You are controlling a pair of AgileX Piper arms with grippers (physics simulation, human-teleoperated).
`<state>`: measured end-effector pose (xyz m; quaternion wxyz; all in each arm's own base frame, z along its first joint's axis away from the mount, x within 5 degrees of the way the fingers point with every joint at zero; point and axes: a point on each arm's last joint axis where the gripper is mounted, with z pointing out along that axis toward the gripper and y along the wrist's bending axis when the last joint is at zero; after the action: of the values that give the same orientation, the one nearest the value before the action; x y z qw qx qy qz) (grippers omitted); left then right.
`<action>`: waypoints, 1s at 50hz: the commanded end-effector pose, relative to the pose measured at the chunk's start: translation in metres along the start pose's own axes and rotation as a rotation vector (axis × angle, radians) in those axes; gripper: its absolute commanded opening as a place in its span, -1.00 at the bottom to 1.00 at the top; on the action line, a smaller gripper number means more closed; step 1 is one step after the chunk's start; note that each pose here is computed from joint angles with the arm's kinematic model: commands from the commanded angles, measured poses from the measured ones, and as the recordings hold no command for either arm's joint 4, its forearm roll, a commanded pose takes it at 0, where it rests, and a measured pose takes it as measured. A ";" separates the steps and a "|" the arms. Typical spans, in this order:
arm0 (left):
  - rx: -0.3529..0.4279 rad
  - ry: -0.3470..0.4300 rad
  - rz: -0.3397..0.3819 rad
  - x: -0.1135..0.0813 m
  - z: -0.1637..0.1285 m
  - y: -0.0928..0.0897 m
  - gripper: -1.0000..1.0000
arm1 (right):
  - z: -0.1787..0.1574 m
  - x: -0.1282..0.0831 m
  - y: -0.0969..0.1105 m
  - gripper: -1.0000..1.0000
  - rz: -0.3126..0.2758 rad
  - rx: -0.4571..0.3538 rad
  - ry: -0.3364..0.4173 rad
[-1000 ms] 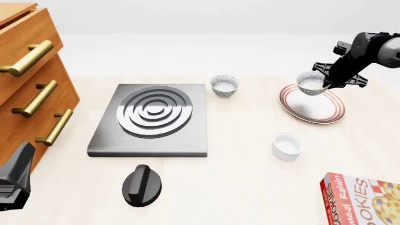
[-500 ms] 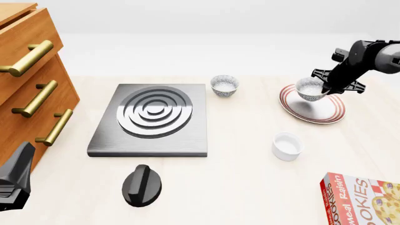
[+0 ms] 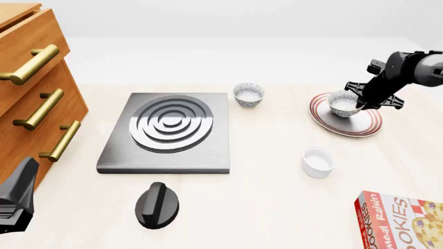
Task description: Pick the akita bowl next to the cookies box and place it on the plate.
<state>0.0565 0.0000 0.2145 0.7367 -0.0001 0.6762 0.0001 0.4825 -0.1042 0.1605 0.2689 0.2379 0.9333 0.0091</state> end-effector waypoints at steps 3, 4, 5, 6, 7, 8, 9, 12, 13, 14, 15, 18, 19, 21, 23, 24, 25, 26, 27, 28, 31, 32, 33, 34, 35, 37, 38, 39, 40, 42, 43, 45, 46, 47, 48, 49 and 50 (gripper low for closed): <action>0.000 0.000 0.000 0.000 0.000 0.000 1.00 | 0.015 0.021 0.006 -1.00 -0.008 -0.015 -0.003; 0.000 0.000 0.000 0.000 0.000 0.000 1.00 | 0.015 0.021 0.005 -1.00 -0.008 -0.015 -0.003; 0.000 0.000 0.000 0.000 0.000 0.000 1.00 | 0.016 0.022 0.006 -1.00 -0.006 -0.016 -0.002; 0.000 0.000 0.000 0.000 0.000 0.000 1.00 | 0.016 0.022 0.006 -1.00 -0.006 -0.016 -0.002; 0.000 0.000 0.000 0.000 0.000 0.000 1.00 | 0.017 0.023 0.005 -1.00 -0.008 -0.014 -0.001; 0.000 0.000 0.000 0.000 0.000 0.000 1.00 | 0.017 0.023 0.005 -1.00 -0.008 -0.014 -0.001; 0.000 0.000 0.000 0.000 0.000 0.000 1.00 | 0.017 0.023 0.005 -1.00 -0.006 -0.015 -0.001; 0.000 0.000 0.000 0.000 0.000 0.000 1.00 | 0.017 0.023 0.003 -1.00 -0.005 -0.014 -0.005; 0.000 0.000 0.000 0.000 0.000 0.000 1.00 | 0.017 0.024 0.005 -1.00 -0.001 -0.016 -0.006; 0.000 0.000 0.000 0.000 0.000 0.000 1.00 | 0.016 0.023 0.003 -1.00 -0.001 -0.016 -0.010; 0.000 0.000 0.000 0.000 0.000 0.000 1.00 | 0.015 0.023 0.003 -1.00 0.004 -0.017 -0.016; 0.000 0.000 0.000 0.000 0.000 0.000 1.00 | 0.016 0.025 0.001 1.00 0.009 -0.015 -0.013; 0.000 0.000 0.000 0.000 0.000 0.000 1.00 | 0.016 0.026 0.002 1.00 0.012 -0.016 -0.015; 0.000 0.000 0.000 0.000 0.000 0.000 1.00 | 0.014 0.026 0.000 1.00 0.012 -0.016 -0.017; 0.000 0.000 0.000 0.000 0.000 0.000 1.00 | 0.013 0.027 -0.001 1.00 0.017 -0.015 -0.019; 0.000 0.000 0.000 0.000 0.000 0.000 1.00 | 0.012 0.027 -0.002 1.00 0.018 -0.014 -0.019; 0.000 0.000 0.000 0.000 0.000 0.000 1.00 | 0.012 0.027 -0.002 1.00 0.018 -0.014 -0.019; 0.000 0.000 0.000 0.000 0.000 0.000 1.00 | 0.012 0.027 -0.002 1.00 0.018 -0.014 -0.019; 0.000 0.000 0.000 0.000 0.000 0.000 1.00 | 0.010 0.027 -0.002 1.00 0.021 -0.015 -0.021; 0.000 0.000 0.000 0.000 0.000 0.000 1.00 | 0.008 0.027 -0.002 1.00 0.025 -0.016 -0.025; 0.000 0.000 0.000 0.000 0.000 0.000 1.00 | 0.003 0.028 -0.001 1.00 0.028 -0.020 -0.032; 0.000 0.000 0.000 0.000 0.000 0.000 1.00 | 0.002 0.027 -0.001 1.00 0.027 -0.021 -0.035; 0.000 0.000 0.000 0.000 0.000 0.000 1.00 | 0.000 0.027 0.000 1.00 0.027 -0.022 -0.036; 0.000 0.000 0.000 0.000 0.000 0.000 1.00 | -0.004 0.026 0.000 1.00 0.024 -0.024 -0.045; 0.000 0.000 0.000 0.000 0.000 0.000 1.00 | -0.007 0.026 0.000 1.00 0.024 -0.025 -0.048; 0.000 0.000 0.000 0.000 0.000 0.000 1.00 | -0.012 0.027 0.002 1.00 0.028 -0.030 -0.052; 0.000 0.000 0.000 0.000 0.000 0.000 1.00 | -0.012 0.027 0.002 1.00 0.028 -0.030 -0.052; 0.000 0.000 0.000 0.000 0.000 0.000 1.00 | -0.015 0.027 0.001 1.00 0.028 -0.030 -0.054; 0.000 0.000 0.000 0.000 0.000 0.000 1.00 | -0.018 0.027 0.000 1.00 0.028 -0.030 -0.056; 0.000 0.000 0.000 0.000 0.000 0.000 1.00 | -0.025 0.029 0.003 1.00 0.031 -0.036 -0.064; 0.000 0.000 0.000 0.000 0.000 0.000 1.00 | -0.029 0.029 0.004 1.00 0.031 -0.038 -0.068; 0.000 0.000 0.000 0.000 0.000 0.000 1.00 | -0.035 0.030 0.004 1.00 0.031 -0.041 -0.074; 0.000 0.000 0.000 0.000 0.000 0.000 1.00 | -0.035 0.030 0.004 1.00 0.031 -0.041 -0.074; 0.000 0.000 0.000 0.000 0.000 0.000 1.00 | -0.041 0.032 0.005 1.00 0.034 -0.046 -0.078; 0.000 0.000 0.000 0.000 0.000 0.000 1.00 | -0.041 0.032 0.005 1.00 0.034 -0.046 -0.078; 0.000 0.000 0.000 0.000 0.000 0.000 1.00 | -0.045 0.033 0.005 1.00 0.033 -0.048 -0.083; 0.000 0.000 0.000 0.000 0.000 0.000 1.00 | -0.047 0.035 0.006 1.00 0.036 -0.050 -0.083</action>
<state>0.0565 0.0000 0.2145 0.7367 -0.0001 0.6762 0.0001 0.4544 -0.0991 0.1765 0.2910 0.2568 0.9215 0.0166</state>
